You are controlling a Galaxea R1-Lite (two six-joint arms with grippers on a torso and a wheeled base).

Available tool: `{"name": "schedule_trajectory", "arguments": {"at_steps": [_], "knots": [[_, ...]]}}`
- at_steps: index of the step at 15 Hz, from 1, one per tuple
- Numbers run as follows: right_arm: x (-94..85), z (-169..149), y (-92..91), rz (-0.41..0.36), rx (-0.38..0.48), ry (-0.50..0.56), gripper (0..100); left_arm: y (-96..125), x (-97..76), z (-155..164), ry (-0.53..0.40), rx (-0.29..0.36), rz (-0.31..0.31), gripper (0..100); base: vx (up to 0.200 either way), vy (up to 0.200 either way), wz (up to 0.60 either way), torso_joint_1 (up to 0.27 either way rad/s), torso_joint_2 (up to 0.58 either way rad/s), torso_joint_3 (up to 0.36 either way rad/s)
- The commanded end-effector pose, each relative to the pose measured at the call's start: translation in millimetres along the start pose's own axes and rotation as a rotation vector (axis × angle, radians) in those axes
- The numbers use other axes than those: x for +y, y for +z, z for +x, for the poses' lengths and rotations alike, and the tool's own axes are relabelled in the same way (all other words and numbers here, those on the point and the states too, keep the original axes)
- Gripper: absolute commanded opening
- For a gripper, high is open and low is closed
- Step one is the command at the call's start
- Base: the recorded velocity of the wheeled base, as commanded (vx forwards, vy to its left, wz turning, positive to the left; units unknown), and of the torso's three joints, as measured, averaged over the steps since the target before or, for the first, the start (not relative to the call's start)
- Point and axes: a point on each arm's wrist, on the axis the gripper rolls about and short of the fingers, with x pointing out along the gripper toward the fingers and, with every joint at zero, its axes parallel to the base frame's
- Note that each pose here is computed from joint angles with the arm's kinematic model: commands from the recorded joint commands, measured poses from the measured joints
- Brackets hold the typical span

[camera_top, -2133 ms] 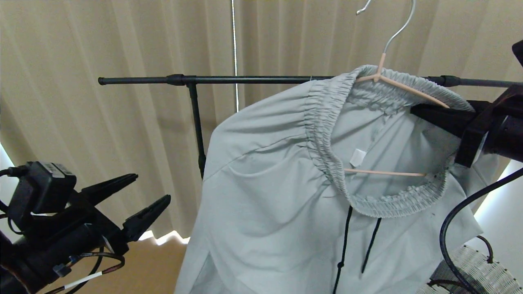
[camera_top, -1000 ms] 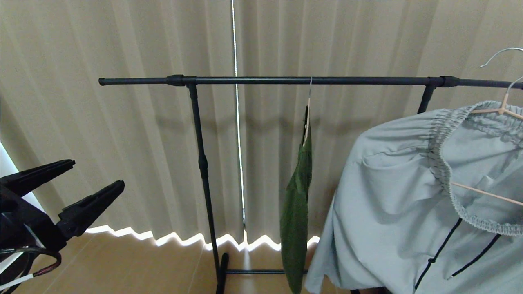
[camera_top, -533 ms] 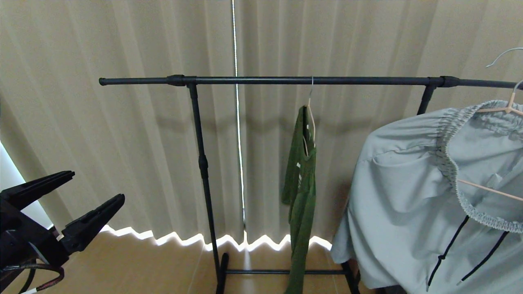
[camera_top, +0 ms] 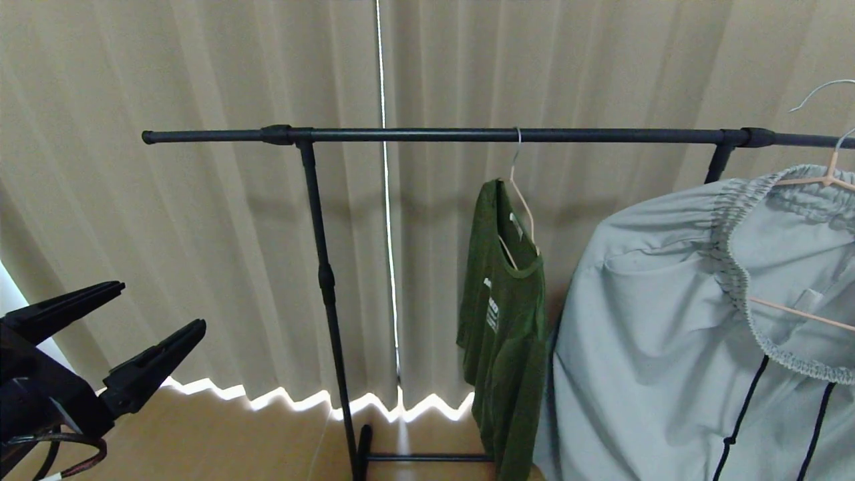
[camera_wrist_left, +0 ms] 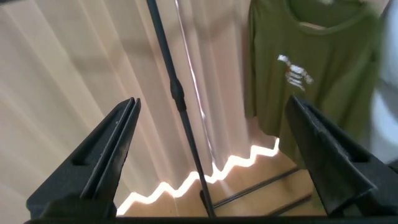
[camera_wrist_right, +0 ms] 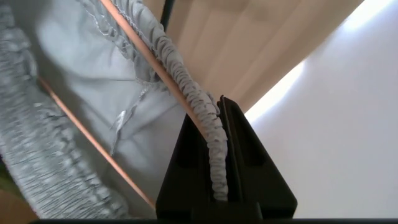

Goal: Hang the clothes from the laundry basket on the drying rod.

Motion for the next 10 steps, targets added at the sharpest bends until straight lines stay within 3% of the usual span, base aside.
{"name": "schedule_trajectory", "arguments": {"at_steps": [1,8,10], "knots": [[0.0,0.9,-0.1,0.000,0.003,0.000,0,0.3,-0.1,-0.1,-0.001,-0.002,0.002,100,0.200,0.000,0.00,0.022,0.01,-0.007],[0.5,6.8,-0.3,-0.001,0.017,0.006,0,-0.2,-0.3,0.2,-0.003,-0.001,0.005,100,0.200,0.000,0.00,0.002,0.00,0.000],[1.8,9.6,-2.4,-0.003,0.030,0.015,0,-3.6,-1.5,-1.1,-0.006,0.009,0.006,100,0.000,0.000,0.00,0.000,0.00,0.000]]}}
